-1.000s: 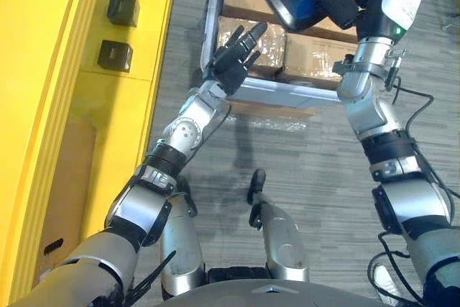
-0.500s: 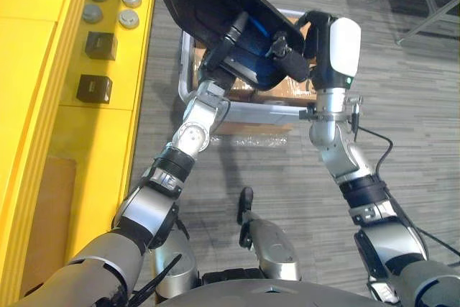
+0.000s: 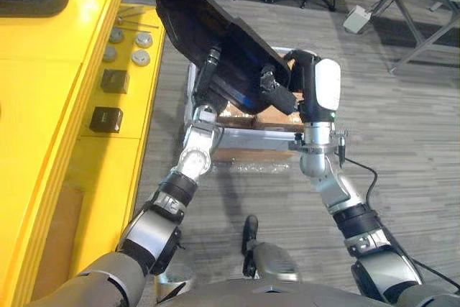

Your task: Walk over and take three plastic housings, then place them on the shelf

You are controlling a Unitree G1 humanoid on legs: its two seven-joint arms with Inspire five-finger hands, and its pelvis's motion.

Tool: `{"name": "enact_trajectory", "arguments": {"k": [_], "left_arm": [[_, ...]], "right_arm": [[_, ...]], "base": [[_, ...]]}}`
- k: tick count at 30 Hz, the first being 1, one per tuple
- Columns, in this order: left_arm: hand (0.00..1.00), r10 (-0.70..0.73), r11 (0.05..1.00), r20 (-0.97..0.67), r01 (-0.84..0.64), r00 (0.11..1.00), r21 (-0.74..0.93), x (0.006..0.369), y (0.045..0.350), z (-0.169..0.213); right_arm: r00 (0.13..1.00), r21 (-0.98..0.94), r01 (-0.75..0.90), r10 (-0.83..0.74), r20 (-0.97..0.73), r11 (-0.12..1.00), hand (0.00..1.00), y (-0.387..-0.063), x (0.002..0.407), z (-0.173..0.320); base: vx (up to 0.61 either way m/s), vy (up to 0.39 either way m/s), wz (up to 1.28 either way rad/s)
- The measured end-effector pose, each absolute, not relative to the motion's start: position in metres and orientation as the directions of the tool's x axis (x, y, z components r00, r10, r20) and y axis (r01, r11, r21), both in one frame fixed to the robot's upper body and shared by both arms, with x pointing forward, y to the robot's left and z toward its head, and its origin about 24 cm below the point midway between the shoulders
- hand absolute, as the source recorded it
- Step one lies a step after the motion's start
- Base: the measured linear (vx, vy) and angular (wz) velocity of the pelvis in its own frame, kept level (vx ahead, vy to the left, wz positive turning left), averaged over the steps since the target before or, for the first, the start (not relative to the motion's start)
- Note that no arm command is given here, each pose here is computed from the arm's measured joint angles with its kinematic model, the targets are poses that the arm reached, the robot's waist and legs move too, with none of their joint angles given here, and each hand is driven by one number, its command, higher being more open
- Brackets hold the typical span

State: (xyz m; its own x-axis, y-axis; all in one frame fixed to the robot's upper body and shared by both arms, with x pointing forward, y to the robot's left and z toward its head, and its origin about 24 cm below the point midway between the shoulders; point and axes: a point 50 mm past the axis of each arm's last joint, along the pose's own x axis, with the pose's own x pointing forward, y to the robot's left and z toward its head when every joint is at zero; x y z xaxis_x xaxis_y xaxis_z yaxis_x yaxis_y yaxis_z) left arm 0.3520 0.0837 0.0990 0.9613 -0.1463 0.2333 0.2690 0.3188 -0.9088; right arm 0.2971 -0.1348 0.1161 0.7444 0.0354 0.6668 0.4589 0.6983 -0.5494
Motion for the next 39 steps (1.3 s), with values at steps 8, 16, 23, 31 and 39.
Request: {"name": "enact_trajectory", "arguments": {"k": [8,16,23,31,39], "left_arm": [[0.00,-0.149,0.400,0.216,0.258,0.965,-0.879,0.327,0.079,0.081],[0.00,-0.041,0.719,0.418,0.317,0.908,-0.618,0.285,0.098,0.127],[0.00,0.108,0.970,0.621,0.054,0.776,-0.236,0.248,0.148,0.156],[0.00,0.234,0.968,0.532,-0.248,0.814,-0.047,0.217,0.184,0.117],[0.00,0.366,0.926,0.432,-0.369,0.824,-0.082,0.195,0.202,0.093]], "right_arm": [[0.772,-0.525,0.403,0.031,0.635,0.749,1.00,-0.136,0.269,0.089],[0.850,-0.374,0.231,0.000,0.526,0.898,1.00,-0.142,0.238,0.089],[0.928,-0.070,0.019,0.008,0.372,0.997,1.00,-0.166,0.216,0.084],[0.898,0.139,0.225,-0.260,0.355,0.965,1.00,-0.216,0.184,0.079],[0.940,0.243,0.310,-0.334,0.065,0.919,1.00,-0.222,0.159,0.023]], "base": [[-0.02,-0.006,-0.01],[-0.02,-0.013,0.06],[-0.02,-0.007,0.02],[0.00,-0.001,-0.01],[0.05,0.002,-0.05]]}}
